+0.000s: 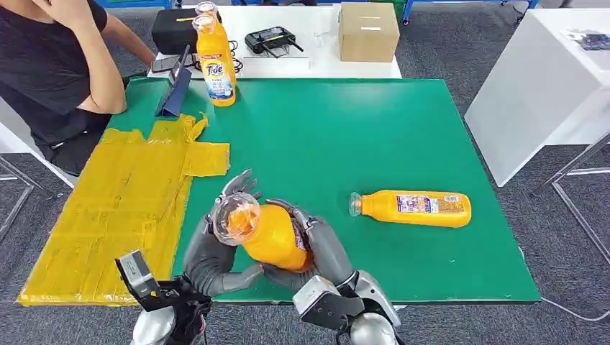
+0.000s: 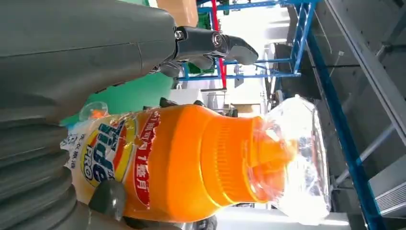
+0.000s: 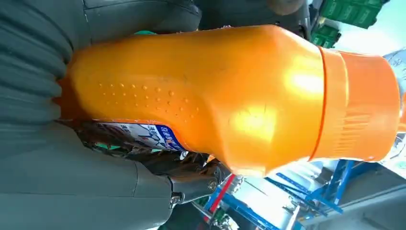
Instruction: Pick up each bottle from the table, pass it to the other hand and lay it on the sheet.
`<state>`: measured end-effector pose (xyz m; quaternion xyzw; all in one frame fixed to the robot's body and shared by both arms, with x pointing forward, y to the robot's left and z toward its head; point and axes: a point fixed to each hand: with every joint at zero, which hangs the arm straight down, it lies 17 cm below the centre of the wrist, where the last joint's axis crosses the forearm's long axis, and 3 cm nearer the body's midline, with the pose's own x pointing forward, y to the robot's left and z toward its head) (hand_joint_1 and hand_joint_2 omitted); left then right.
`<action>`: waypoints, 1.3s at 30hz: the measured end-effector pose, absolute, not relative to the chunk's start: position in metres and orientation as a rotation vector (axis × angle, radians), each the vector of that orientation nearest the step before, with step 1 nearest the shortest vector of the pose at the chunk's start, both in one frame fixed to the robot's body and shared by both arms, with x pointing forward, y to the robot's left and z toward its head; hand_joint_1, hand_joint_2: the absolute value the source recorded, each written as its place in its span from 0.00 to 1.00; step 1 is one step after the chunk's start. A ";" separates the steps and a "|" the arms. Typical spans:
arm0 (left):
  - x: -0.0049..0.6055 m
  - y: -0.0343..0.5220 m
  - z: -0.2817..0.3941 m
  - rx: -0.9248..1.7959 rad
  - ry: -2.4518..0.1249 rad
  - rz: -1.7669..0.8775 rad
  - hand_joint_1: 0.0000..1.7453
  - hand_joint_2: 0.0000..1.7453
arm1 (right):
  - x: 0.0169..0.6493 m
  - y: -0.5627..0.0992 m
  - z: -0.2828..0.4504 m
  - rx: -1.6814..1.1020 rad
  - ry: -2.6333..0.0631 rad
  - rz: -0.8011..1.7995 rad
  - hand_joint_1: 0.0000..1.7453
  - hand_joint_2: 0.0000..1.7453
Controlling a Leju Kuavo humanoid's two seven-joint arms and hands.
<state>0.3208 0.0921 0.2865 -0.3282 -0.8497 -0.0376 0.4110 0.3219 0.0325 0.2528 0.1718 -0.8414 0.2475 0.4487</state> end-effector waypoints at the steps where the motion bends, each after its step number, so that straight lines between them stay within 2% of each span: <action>1: 0.321 0.092 0.286 -0.827 -2.137 -0.095 0.94 1.00 | 0.321 0.034 0.253 0.428 -2.080 0.617 1.00 1.00; 2: 0.321 0.092 0.286 -0.828 -2.136 -0.096 1.00 1.00 | 0.320 0.036 0.252 0.429 -2.079 0.624 1.00 1.00; 20: 0.324 0.099 0.282 -0.822 -2.124 -0.089 1.00 1.00 | 0.304 0.089 0.181 0.463 -1.894 0.786 1.00 1.00; 39: 0.327 0.097 0.272 -0.811 -2.096 -0.111 1.00 1.00 | 0.303 0.100 0.148 0.470 -1.811 0.851 1.00 1.00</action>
